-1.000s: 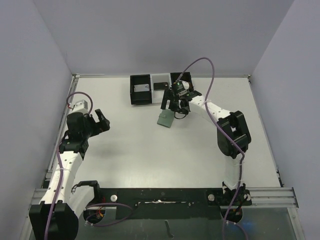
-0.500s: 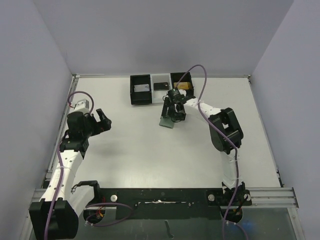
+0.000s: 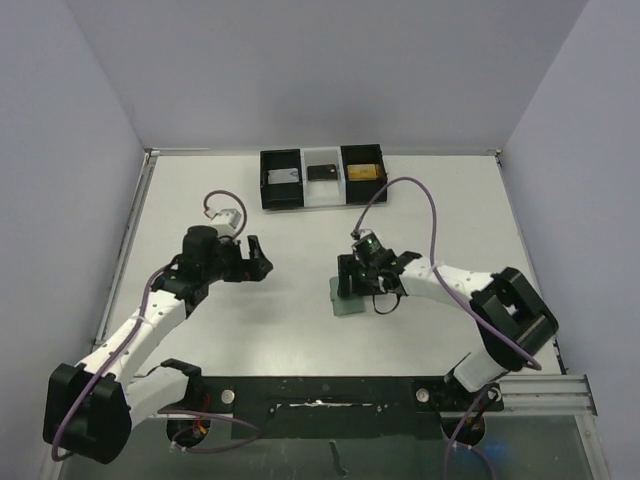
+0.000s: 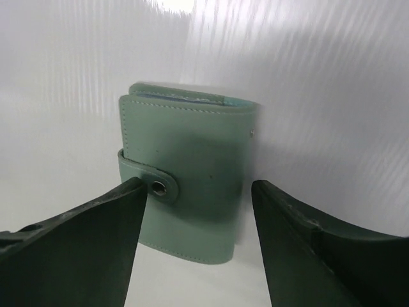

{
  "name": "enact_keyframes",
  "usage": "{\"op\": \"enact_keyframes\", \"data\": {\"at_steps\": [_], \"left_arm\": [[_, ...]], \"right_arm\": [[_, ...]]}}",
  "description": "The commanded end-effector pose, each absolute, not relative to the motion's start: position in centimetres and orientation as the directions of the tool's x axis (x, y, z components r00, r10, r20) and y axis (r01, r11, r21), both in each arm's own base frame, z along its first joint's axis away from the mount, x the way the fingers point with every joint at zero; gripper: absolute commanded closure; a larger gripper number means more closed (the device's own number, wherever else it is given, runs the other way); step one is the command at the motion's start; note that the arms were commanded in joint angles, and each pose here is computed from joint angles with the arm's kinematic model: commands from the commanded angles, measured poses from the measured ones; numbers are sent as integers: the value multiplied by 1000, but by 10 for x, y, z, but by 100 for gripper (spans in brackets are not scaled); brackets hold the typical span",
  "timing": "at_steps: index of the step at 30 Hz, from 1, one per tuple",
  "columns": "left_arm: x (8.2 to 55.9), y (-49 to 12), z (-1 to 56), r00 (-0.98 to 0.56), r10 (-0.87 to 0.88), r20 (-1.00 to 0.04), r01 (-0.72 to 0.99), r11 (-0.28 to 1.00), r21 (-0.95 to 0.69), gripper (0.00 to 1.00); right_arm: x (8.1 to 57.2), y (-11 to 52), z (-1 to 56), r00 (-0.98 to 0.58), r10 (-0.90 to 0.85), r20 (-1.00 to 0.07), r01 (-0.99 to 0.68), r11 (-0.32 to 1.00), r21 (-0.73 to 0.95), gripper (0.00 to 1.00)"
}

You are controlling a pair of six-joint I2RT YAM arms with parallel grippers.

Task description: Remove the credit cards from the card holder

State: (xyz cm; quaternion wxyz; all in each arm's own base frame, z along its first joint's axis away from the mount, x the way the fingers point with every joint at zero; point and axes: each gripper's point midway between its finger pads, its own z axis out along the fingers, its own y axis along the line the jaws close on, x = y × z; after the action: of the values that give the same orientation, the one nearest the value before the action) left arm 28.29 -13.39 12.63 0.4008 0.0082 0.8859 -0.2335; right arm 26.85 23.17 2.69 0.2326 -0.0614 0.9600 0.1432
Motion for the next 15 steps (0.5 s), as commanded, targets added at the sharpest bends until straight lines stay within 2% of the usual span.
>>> {"op": "enact_keyframes", "data": {"at_steps": [1,4,8,15], "left_arm": [[295,-183,155,-623,-141,-770,327,847,-419,11],[293,-212,151,-641,-96,-762,371,830,-416,12],[292,-244,140,-684,-41,-729,400,815,-420,15],[278,-292,121,-760,-60,-647,393,751,-531,25]], "right_arm": [[255,230,67,-829,8,-559,-230,906,355,28],[267,207,85,-790,152,-594,-138,900,414,25],[276,187,79,-796,285,-534,-47,850,524,31],[263,205,57,-868,240,-435,-85,791,606,39]]}}
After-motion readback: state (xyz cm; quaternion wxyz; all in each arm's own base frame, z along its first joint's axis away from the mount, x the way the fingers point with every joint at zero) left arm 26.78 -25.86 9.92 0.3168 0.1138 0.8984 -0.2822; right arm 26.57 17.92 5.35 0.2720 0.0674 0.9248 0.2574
